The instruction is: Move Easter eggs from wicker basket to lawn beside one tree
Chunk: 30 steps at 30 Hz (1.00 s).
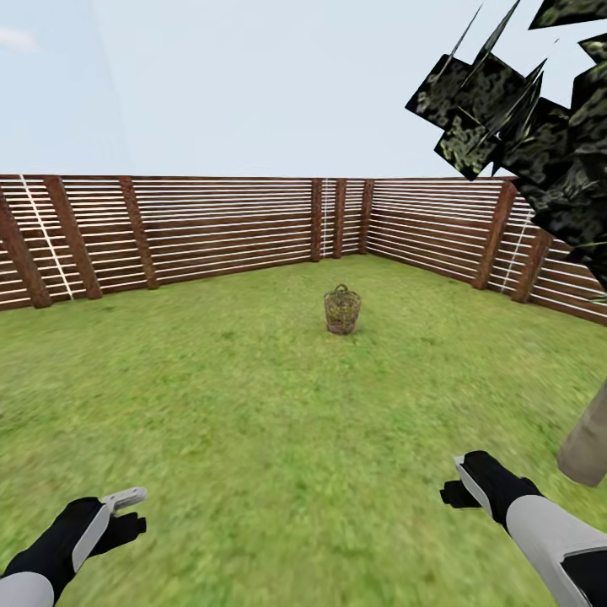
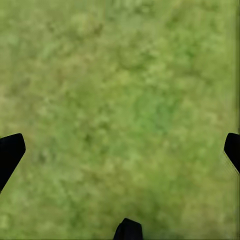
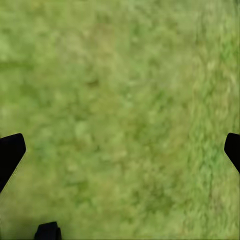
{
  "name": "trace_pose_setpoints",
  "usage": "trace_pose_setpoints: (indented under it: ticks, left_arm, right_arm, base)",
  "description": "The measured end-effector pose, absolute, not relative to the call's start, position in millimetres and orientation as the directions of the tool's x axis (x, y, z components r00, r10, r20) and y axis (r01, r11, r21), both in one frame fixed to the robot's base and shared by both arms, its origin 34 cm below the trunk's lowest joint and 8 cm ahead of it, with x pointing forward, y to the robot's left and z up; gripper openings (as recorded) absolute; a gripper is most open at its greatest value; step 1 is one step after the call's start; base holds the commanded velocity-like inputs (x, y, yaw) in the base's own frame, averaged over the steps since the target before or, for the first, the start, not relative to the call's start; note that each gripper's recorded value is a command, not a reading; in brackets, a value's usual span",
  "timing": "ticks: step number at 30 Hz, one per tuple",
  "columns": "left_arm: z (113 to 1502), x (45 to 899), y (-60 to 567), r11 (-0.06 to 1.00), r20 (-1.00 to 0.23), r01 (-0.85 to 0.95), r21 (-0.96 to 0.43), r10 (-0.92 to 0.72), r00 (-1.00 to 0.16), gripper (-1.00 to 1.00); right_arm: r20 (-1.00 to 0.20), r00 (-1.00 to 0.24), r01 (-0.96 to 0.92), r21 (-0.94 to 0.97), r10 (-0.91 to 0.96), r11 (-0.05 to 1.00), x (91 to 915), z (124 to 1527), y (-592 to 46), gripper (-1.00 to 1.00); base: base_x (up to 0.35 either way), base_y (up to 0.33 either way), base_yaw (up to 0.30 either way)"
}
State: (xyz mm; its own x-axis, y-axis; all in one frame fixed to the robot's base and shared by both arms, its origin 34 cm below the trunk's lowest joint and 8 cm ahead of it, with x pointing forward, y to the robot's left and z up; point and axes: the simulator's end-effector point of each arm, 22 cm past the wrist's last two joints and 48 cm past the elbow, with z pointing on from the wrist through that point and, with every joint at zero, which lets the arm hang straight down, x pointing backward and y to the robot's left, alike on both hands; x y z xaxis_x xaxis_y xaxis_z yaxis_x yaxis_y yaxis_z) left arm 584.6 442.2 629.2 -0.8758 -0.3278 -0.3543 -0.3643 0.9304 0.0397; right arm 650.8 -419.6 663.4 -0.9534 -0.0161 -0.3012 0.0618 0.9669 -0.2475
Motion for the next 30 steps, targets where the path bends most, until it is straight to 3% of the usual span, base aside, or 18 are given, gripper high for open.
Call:
trace_pose_setpoints:
  ticks: [15, 22, 30]
  left_arm:
    - [629.3, 585.7, 439.6, 0.925, -0.354, -0.38, 0.014, -0.351, -0.867, 1.0]
    - [629.4, 586.7, 437.4, 0.918, -0.352, -0.395, -0.011, -0.373, -0.858, 1.0]
    - [629.1, 588.1, 434.0, 0.915, -0.35, -0.403, -0.028, -0.387, -0.853, 1.0]
  right_arm:
    - [-0.301, -0.953, 0.059, -0.244, -0.018, 0.968, 651.2, 662.8, -416.6, 1.0]
    - [-0.301, -0.953, 0.056, -0.243, -0.02, 0.968, 651.6, 662.2, -414.1, 1.0]
    - [-0.303, -0.953, 0.056, -0.241, -0.02, 0.969, 652.3, 662.0, -413.9, 1.0]
  base:
    - [0.336, 0.025, 0.0]
    - [0.246, 0.24, 0.0]
    - [0.037, 0.338, -0.079]
